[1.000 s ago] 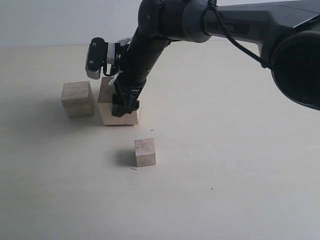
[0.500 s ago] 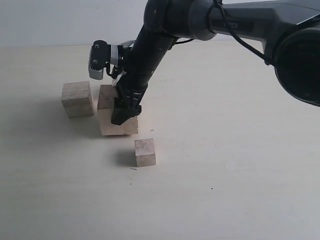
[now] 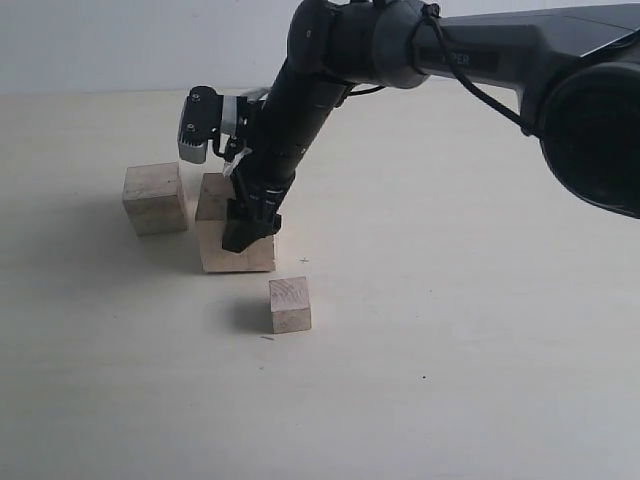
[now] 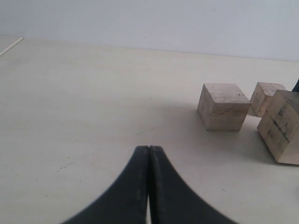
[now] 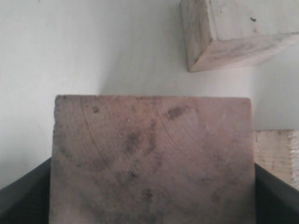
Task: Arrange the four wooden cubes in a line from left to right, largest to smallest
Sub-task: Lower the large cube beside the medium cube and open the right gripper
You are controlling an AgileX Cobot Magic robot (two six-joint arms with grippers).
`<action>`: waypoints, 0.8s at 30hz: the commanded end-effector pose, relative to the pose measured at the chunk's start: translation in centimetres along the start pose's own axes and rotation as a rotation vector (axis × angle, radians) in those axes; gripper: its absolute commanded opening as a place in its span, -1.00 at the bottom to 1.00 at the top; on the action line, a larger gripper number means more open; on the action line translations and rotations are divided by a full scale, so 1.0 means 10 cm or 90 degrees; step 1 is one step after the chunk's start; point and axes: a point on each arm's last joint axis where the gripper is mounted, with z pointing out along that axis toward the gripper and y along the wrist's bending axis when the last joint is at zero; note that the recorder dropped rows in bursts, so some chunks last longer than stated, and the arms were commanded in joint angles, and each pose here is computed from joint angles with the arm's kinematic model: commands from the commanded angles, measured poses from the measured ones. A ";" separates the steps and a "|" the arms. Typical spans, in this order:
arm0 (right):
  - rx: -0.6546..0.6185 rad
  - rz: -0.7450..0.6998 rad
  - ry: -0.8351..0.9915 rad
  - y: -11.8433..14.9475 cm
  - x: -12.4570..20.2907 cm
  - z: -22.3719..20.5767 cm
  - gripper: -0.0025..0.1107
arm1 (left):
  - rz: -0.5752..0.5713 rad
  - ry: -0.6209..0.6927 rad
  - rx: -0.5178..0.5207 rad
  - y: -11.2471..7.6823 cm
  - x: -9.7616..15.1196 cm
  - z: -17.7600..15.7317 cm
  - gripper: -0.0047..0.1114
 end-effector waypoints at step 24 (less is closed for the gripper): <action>0.012 0.030 -0.035 0.00 -0.11 -0.18 0.73 | -0.002 -0.010 0.006 0.00 0.00 0.00 -0.92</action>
